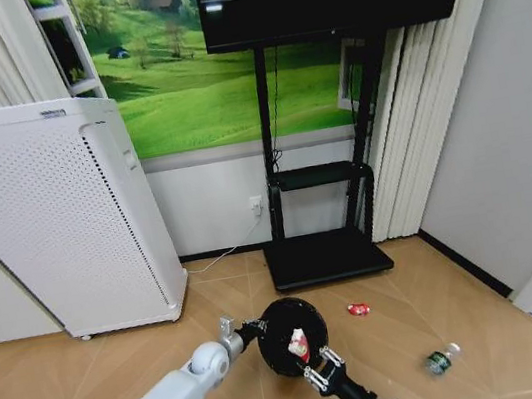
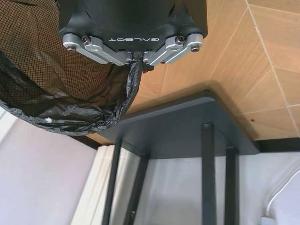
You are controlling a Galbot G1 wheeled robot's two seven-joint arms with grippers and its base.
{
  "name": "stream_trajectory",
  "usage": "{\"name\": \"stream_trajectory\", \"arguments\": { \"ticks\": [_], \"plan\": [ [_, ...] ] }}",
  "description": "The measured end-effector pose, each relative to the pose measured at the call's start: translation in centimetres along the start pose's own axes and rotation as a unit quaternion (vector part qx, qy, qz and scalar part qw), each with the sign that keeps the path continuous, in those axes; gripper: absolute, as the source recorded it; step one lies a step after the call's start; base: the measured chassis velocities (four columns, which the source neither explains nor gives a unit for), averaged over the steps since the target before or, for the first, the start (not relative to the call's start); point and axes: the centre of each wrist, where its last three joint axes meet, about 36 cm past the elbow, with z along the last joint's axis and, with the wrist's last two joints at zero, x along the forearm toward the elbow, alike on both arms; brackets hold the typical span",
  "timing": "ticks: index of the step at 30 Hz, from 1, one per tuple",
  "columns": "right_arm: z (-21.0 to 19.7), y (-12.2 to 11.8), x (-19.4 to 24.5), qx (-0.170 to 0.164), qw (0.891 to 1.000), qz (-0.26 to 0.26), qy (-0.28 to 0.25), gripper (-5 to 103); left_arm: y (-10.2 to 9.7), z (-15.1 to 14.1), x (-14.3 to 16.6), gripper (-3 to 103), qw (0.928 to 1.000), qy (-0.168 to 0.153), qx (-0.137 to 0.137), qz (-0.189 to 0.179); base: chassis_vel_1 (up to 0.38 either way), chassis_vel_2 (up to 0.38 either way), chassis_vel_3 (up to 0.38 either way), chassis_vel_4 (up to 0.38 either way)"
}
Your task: Pick up the trash bin and place the garbage on the floor into it.
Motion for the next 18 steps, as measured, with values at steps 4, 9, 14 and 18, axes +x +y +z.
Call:
{"name": "stream_trajectory", "arguments": {
  "ticks": [4,9,14,18],
  "plan": [
    [0.6,-0.1,-0.3,-0.001,1.0,0.009,0.006,44,-0.4,-0.2,1.0,3,1.0,-0.003,-0.003,0.008,0.0,0.0,0.0,0.0],
    [0.8,-0.4,-0.2,0.001,1.0,0.02,0.013,54,-0.1,-0.2,2.2,3,1.0,-0.007,0.004,0.005,0.0,0.0,0.0,0.0],
    [0.9,0.0,-0.3,-0.003,0.999,0.032,0.015,76,-0.3,0.2,2.8,3,0.9997,-0.013,0.023,0.0,0.0,0.0,0.0,0.0],
    [1.1,0.1,-0.4,0.0,0.999,0.039,0.012,91,-0.7,1.1,3.2,3,0.9991,-0.014,0.04,-0.008,0.0,0.0,0.0,0.0]
  ]
}}
